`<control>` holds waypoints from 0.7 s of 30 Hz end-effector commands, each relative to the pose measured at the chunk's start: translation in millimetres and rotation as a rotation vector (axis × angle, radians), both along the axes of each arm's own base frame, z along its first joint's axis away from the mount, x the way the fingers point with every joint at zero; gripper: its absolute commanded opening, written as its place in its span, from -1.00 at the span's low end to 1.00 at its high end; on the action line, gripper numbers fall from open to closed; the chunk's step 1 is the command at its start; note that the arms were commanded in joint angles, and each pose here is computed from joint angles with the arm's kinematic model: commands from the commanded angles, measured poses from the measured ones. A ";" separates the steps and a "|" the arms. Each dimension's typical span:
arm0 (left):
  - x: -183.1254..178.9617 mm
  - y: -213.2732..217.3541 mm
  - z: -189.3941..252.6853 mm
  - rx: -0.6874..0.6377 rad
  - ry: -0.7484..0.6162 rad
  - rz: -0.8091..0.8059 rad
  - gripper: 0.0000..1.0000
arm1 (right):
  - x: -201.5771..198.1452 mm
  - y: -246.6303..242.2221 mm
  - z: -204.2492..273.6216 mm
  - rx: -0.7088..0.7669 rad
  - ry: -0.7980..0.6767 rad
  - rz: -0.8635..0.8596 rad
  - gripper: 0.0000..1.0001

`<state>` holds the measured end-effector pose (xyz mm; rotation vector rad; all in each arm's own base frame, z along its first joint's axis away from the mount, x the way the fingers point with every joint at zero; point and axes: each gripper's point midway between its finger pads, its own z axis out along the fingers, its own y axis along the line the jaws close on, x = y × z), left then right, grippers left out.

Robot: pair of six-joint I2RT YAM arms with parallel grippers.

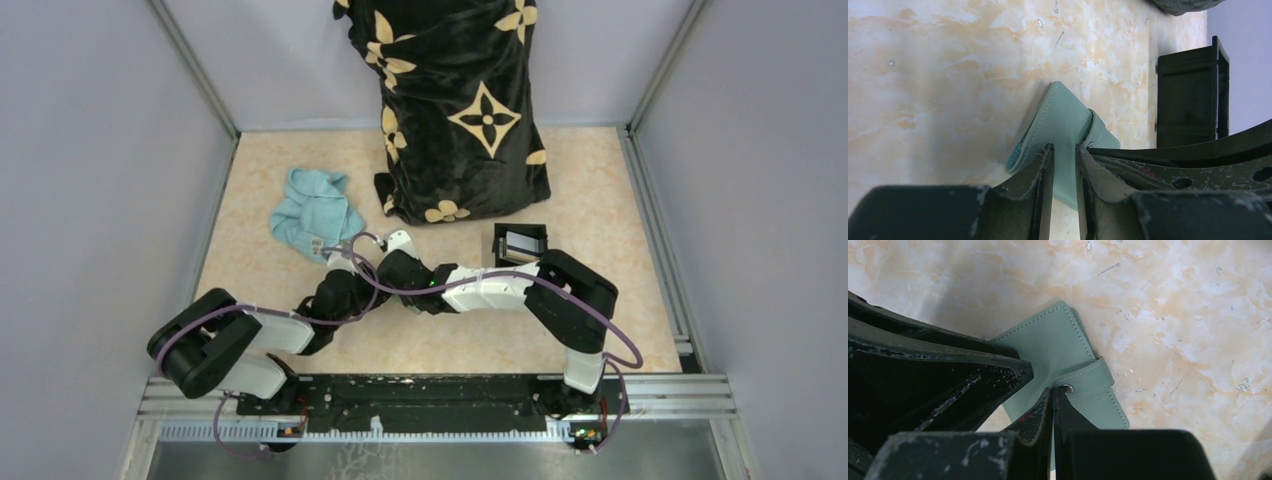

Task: Put the credit cards into the card holder
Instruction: Close the card holder at the center of the board.

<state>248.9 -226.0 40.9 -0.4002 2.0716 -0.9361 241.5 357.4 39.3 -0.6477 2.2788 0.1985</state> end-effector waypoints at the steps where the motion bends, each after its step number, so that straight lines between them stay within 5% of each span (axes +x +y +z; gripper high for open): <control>1: -3.3 -4.1 -13.9 0.048 0.063 -0.038 -0.42 | 6.4 -2.9 16.3 0.052 -0.010 -0.023 -1.00; 21: -18.9 16.6 -61.9 0.141 0.267 0.052 -0.50 | 18.8 -9.1 24.8 0.072 -0.028 -0.045 -0.89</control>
